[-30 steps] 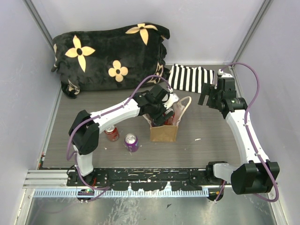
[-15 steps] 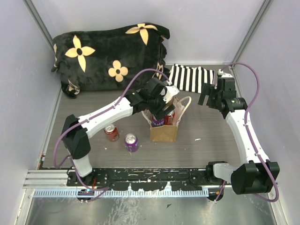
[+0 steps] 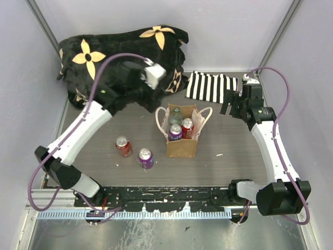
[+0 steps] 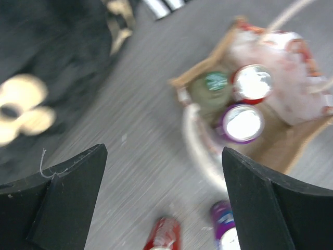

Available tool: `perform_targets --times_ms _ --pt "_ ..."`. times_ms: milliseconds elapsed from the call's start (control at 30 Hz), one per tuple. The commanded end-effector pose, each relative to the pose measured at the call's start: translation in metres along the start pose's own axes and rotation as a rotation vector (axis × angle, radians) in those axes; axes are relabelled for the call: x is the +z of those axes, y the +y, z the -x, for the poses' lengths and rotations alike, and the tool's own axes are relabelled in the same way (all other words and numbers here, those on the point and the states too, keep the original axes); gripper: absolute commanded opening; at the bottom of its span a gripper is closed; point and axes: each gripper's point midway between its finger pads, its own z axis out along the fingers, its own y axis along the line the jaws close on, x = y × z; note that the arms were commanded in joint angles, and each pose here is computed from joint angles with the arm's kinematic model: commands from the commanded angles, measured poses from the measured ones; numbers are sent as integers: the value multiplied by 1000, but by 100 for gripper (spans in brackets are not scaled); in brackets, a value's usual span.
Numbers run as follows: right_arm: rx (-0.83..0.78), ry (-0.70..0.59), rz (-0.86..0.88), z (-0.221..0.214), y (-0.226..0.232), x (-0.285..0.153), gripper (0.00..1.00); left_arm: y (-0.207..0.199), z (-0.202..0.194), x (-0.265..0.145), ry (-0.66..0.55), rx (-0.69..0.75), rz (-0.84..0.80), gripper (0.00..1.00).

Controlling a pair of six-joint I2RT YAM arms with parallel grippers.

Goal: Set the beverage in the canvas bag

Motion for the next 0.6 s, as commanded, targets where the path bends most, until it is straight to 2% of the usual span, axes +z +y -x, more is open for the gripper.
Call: perform_targets --times_ms 0,133,233,367,567 --pt "6 -61 36 23 8 -8 97 54 -53 -48 181 -74 82 99" --pt "6 -49 39 20 8 -7 97 59 -125 -74 437 -15 44 98" --pt "6 -45 38 17 7 -8 97 50 -166 -87 559 29 2 98" --pt "9 -43 46 13 7 -12 97 46 -199 -90 632 33 1 98" --pt "4 -40 45 9 6 -18 98 46 -228 -82 713 15 -13 98"
